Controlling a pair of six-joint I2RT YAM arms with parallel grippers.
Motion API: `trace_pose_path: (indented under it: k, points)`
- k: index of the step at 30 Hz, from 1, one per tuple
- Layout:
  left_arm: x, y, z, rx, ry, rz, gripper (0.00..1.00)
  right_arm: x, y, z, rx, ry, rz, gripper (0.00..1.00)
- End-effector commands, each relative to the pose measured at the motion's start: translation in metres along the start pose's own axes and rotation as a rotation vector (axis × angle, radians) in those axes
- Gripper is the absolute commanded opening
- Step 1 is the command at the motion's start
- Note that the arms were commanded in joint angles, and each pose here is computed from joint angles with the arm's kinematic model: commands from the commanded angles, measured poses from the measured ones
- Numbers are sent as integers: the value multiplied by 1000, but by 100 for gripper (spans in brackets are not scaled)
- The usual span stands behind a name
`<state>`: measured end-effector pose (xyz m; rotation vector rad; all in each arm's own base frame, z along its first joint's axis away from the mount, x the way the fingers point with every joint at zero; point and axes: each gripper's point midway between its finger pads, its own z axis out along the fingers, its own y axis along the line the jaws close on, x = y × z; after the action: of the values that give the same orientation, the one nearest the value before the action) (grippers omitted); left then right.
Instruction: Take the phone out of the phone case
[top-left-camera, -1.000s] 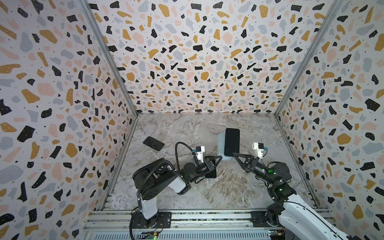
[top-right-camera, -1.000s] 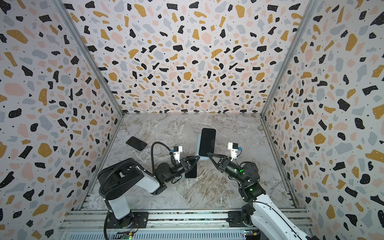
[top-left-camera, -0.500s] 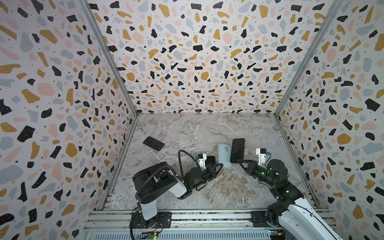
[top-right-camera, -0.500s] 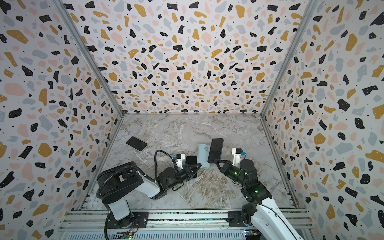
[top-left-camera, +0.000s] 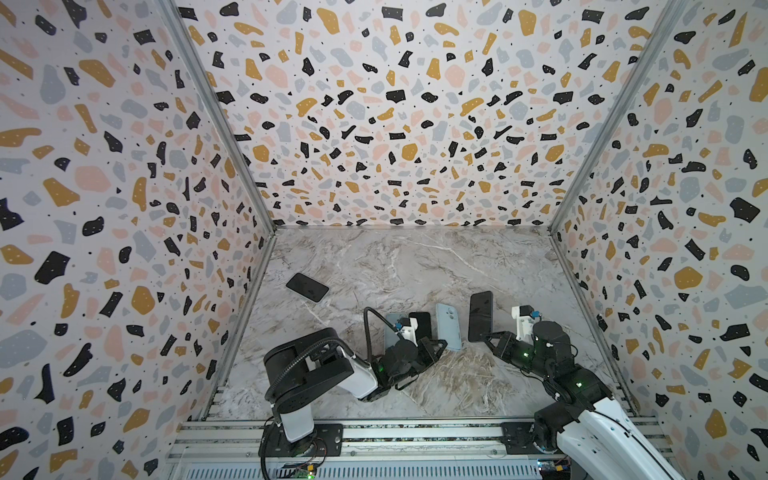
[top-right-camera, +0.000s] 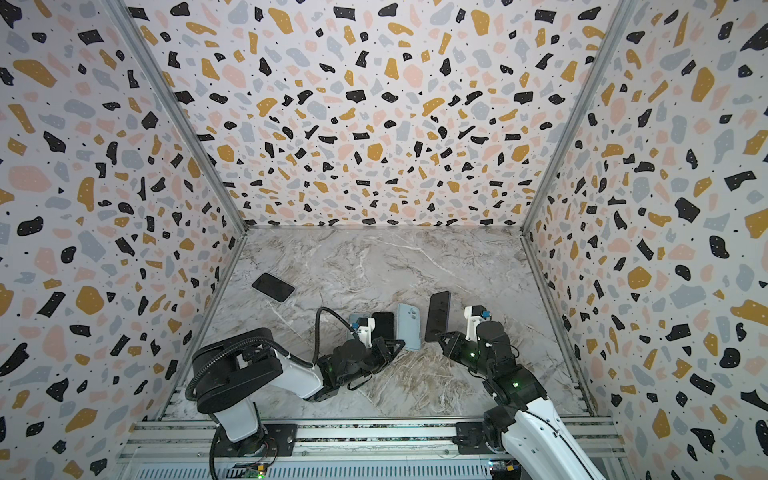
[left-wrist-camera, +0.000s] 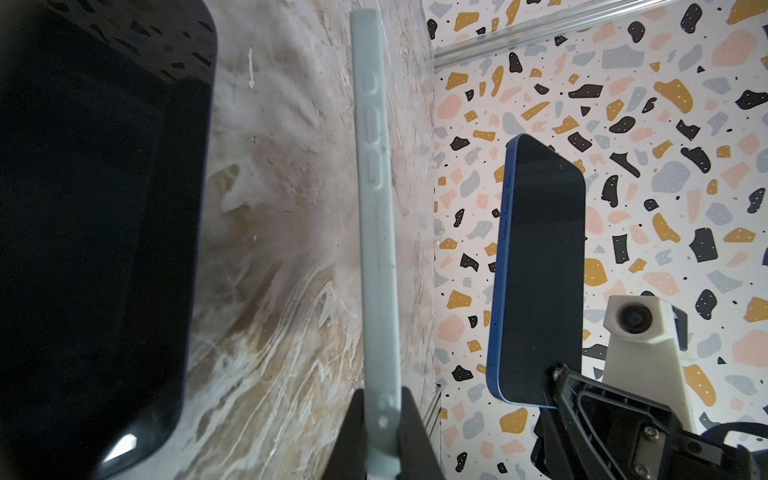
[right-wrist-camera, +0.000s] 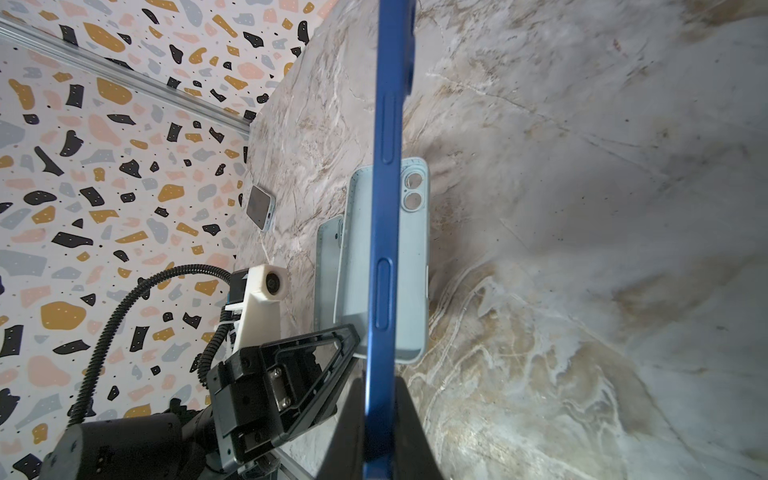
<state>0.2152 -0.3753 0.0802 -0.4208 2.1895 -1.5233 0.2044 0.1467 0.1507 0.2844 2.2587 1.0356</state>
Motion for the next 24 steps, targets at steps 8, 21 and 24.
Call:
trace_pose_path:
  k: [8,21,24]
  points:
    - [3,9,8,-30,-13,-29,13,-15,10,-9,-9,-64,-59,0]
    - [3,-2,8,-79,0,26,66,-14,1,-5,30,-58,-71,0]
    - [0,-9,5,-89,-8,46,67,-12,-4,-3,50,-51,-76,0]
